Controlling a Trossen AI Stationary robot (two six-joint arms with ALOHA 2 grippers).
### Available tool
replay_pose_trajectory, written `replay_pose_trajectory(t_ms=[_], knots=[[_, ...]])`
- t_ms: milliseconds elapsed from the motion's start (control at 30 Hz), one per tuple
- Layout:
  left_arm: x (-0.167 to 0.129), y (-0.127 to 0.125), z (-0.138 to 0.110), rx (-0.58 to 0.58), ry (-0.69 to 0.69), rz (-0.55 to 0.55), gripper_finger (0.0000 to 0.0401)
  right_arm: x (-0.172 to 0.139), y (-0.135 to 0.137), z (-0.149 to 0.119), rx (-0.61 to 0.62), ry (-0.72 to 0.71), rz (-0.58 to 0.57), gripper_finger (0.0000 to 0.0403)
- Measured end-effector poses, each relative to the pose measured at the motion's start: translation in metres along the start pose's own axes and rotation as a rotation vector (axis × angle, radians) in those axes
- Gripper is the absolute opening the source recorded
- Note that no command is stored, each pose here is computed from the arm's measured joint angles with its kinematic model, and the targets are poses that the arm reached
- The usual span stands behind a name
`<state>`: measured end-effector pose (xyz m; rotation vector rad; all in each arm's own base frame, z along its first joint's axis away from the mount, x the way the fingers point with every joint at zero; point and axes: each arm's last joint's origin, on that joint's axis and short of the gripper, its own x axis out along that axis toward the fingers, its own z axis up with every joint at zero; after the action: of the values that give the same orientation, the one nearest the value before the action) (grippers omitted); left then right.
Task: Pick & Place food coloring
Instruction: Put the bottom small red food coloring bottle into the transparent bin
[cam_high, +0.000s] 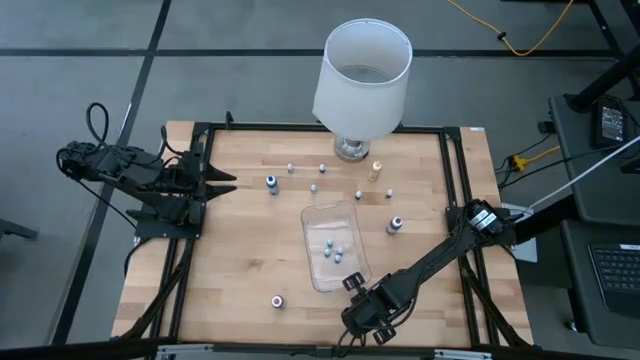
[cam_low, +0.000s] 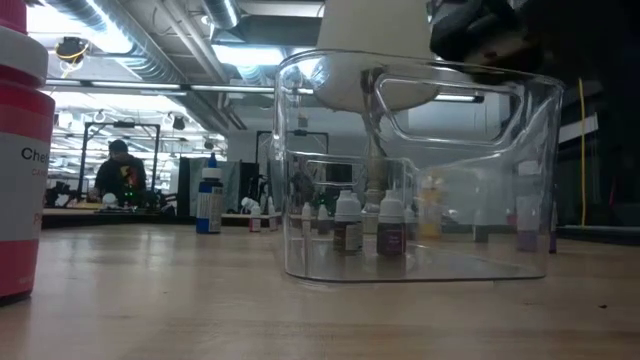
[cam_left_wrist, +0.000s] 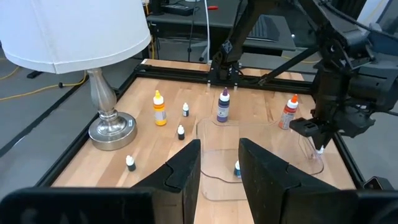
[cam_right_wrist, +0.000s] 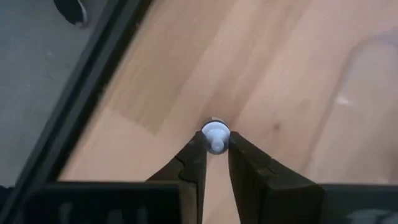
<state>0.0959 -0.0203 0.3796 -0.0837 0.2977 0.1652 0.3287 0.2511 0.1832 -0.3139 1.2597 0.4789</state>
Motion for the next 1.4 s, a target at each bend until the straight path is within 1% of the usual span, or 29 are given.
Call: replay_pose_trajectory(t_ms=[67, 133, 300, 567, 667, 767, 833, 900, 1000, 1133, 1200, 1400], knots=[[0.000, 0.000, 0.000, 0.000, 0.000, 0.000, 0.0104, -0.005, -0.001, 0.001, -0.010, 0.024, -0.026, 0.0057], [0.000, 0.000, 0.000, 0.000, 0.000, 0.000, 0.0104, -0.010, -0.001, 0.001, -0.028, 0.041, -0.032, 0.0058], [0.000, 0.000, 0.000, 0.000, 0.000, 0.000, 0.0104, -0.018, -0.001, 0.001, -0.023, 0.086, -0.037, 0.0057], [0.000, 0.000, 0.000, -0.001, 0.000, -0.003, 0.0104, -0.045, 0.009, 0.013, -0.017, 0.070, -0.029, 0.0054], [0.000, -0.001, 0.000, -0.001, 0.005, -0.022, 0.0104, -0.062, 0.013, 0.018, -0.014, 0.065, -0.030, 0.0054], [0.000, -0.001, -0.001, 0.004, 0.018, -0.029, 0.0104, -0.084, 0.014, 0.026, 0.035, 0.033, -0.028, 0.0054], [0.000, 0.000, -0.002, -0.005, 0.023, -0.027, 0.0104, -0.104, 0.013, 0.032, 0.076, 0.003, -0.037, 0.0054], [0.000, -0.001, -0.002, -0.043, 0.024, -0.027, 0.0104, -0.126, 0.010, 0.036, 0.121, -0.039, -0.068, 0.0053], [0.000, -0.001, -0.002, -0.088, 0.025, -0.029, 0.0104, -0.159, -0.005, 0.040, 0.207, -0.090, -0.127, 0.0053], [0.000, -0.002, -0.002, -0.076, 0.034, -0.065, 0.0104, -0.193, -0.040, 0.035, 0.392, -0.092, -0.152, 0.0053], [0.000, -0.002, -0.002, -0.062, 0.040, -0.086, 0.0104, -0.199, -0.059, 0.030, 0.447, -0.063, -0.175, 0.0053], [0.000, -0.003, -0.003, -0.020, 0.047, -0.113, 0.0104, -0.198, -0.109, 0.021, 0.464, -0.029, -0.207, 0.0053]])
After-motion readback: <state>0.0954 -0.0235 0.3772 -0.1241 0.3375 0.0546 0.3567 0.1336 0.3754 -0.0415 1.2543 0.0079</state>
